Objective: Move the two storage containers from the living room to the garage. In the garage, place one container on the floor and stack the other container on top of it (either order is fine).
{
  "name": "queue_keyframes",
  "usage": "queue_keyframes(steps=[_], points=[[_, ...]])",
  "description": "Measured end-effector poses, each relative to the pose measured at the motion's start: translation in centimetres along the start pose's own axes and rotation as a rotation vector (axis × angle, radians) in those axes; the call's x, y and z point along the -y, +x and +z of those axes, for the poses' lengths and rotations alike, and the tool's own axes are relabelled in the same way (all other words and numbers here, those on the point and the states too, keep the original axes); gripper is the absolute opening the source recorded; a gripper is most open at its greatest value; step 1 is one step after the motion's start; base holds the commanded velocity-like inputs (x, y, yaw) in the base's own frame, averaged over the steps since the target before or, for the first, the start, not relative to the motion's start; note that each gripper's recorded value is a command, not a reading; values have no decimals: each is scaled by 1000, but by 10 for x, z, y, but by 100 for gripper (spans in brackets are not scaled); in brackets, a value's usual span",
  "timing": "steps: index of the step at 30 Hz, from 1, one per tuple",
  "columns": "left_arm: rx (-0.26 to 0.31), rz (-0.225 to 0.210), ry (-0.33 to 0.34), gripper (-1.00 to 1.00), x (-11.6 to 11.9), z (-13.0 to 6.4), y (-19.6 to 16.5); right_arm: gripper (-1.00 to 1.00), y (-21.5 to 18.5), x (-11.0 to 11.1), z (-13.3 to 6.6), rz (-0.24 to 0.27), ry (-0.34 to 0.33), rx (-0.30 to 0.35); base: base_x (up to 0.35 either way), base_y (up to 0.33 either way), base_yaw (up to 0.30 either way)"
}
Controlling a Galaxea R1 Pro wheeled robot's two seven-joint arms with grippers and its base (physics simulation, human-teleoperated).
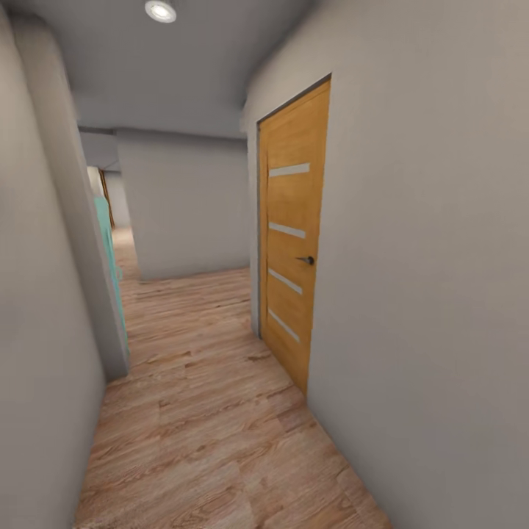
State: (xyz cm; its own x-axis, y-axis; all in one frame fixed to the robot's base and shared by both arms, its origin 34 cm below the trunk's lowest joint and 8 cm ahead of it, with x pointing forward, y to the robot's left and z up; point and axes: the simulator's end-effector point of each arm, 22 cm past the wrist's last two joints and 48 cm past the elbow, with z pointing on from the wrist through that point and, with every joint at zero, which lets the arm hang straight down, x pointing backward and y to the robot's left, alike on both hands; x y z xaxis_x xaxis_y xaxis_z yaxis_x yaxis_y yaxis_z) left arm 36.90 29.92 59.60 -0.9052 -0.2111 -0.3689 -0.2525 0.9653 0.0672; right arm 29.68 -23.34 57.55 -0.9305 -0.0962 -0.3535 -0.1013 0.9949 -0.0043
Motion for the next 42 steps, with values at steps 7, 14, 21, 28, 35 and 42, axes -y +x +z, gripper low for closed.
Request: queue_keyframes(steps=[7,14,21,28,35,42], points=[[1,0,1,100,1,0,0,100,0,0,0,0,0,0,0,0,277],[0,1,2,100,1,0,0,100,0,1,0,1,1,0,0,0,178],[0,1,2,100,1,0,0,100,0,0,0,-2,-1,1,111,0,16],[-4,1,2,100,1,0,1,100,0,1,0,-4,0,1,285,0,2],[-5,1,2,100,1,0,1,100,-1,-1,0,-5,-2,2,319,0,0],[-6,1,2,100,1,0,2,100,-1,-2,0,-4,-3,2,320,0,0]])
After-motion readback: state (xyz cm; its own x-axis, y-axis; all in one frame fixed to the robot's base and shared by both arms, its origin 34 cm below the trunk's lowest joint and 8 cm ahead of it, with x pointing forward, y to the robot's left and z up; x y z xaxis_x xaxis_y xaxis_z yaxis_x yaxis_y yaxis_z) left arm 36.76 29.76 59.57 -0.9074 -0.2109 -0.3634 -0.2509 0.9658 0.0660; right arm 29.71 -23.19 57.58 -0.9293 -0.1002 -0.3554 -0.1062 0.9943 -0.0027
